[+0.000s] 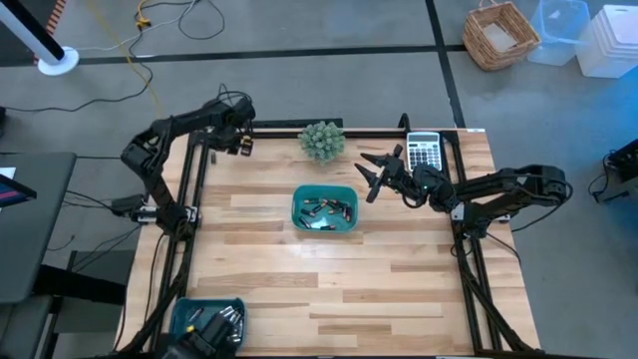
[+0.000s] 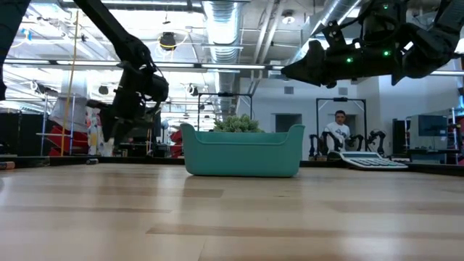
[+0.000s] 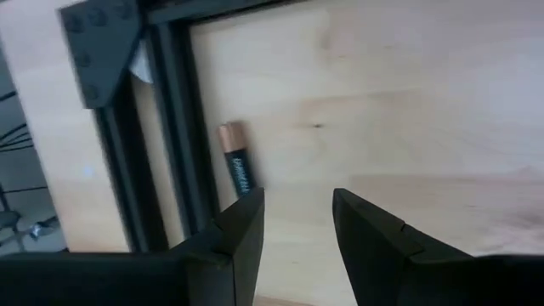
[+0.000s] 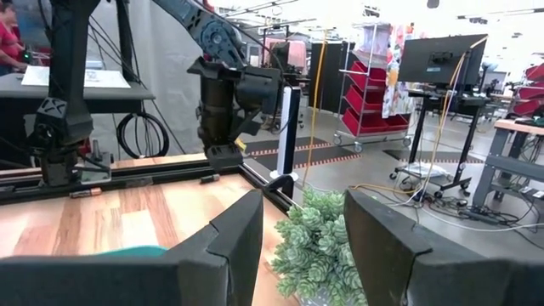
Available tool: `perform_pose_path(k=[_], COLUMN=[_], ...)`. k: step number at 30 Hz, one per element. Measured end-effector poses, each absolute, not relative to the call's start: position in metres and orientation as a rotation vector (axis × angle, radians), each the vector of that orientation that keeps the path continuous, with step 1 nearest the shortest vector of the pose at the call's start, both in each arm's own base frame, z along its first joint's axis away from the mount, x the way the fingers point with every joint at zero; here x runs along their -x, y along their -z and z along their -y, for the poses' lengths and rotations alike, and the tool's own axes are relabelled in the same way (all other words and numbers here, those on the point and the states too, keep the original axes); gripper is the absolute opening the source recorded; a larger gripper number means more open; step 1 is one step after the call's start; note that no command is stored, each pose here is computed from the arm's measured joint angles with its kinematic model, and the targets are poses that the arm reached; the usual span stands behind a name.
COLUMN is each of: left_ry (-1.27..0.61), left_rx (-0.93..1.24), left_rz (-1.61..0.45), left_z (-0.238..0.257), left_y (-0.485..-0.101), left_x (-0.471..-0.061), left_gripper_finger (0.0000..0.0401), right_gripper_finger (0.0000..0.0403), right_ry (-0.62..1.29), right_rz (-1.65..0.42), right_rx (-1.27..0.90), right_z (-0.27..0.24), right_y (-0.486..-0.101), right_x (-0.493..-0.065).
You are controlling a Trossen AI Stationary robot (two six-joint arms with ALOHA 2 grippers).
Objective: Sort batteries
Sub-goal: Put the black battery into the green bin
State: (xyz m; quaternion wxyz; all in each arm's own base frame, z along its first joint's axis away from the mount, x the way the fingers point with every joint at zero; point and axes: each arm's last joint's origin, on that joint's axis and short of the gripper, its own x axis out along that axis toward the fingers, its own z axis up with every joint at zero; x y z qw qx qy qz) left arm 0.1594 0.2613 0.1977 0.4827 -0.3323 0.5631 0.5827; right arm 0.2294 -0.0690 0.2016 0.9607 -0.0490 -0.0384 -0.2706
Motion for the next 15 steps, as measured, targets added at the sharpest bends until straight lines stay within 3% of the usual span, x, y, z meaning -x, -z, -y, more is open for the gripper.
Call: perform_pose_path(k=[8, 15], left_ry=[-1.512, -1.534], left_rx=[0.596, 0.491], left_rz=[-1.362, -1.002], left_z=[-0.251, -0.209], left_y=[-0.203, -0.216], left_x=[-0.176, -0.199], left_gripper_finger=[0.0138, 0.0137], right_gripper_finger=[0.0181, 0.0181], right_ry=[0.548, 0.556], right_rz=[0.069, 0.055], right_rx=[0.102, 0.11], right_z=[0.069, 0.071], right_y=[-0.201, -0.2], right_x=[-0.229, -0.229])
